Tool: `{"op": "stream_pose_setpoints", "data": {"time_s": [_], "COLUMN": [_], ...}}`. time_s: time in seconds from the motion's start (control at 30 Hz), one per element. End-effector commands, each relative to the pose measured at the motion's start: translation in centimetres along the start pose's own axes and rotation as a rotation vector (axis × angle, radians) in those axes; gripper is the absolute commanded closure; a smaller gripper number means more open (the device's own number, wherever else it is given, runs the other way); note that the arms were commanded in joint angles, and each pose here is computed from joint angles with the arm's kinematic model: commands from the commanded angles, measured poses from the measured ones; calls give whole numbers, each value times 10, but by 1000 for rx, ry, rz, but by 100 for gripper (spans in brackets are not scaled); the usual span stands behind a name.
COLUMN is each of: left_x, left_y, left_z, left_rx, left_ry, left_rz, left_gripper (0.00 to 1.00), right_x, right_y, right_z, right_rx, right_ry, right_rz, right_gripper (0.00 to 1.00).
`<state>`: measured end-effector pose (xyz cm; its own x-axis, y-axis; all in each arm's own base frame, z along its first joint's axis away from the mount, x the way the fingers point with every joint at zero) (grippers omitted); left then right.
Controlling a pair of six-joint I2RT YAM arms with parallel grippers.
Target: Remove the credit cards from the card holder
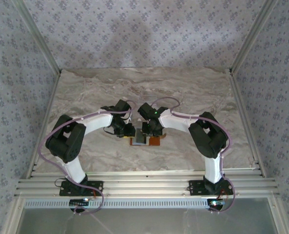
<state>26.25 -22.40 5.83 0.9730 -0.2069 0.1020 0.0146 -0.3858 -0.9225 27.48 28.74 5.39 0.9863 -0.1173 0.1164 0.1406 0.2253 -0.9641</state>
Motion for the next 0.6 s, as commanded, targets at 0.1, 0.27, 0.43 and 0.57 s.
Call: {"op": "stream_pose_setpoints", "data": {"time_s": [0.1,0.27,0.43,0.57], "left_x": [1,8,10,10], "left_y": [-18,-27,-19,-9], "left_z": [-4,-14,-17,-16], "left_rx": [13,-23,-48,-56], "left_ry": [21,24,20,15], "left_rz": [-29,-44,-28,-9], "left_gripper": [69,69,70,70], "right_x": [-2,0,1,0], "right_y": [-13,-21,-25,-23], "right_z": [0,-2,-1,2], "right_rx": [47,110,158,205], "right_ry": [13,43,53,63], "right_rz": [-24,-38,-36,-19], "right_gripper": [63,63,63,64]}}
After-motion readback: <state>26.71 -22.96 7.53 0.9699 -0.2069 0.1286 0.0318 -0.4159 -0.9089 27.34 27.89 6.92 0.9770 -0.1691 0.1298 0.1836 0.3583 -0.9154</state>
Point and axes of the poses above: each hand's point on the last joint's axis, 136 mm out from that joint toward the fingers, its own y axis out along the fingers, its own z axis along the line the jaws close on, x = y × z, the point moved 3 cm from there along -y, back along the fingers, and after that the axes turned 6 degrees about y, right-handed, at the moved point
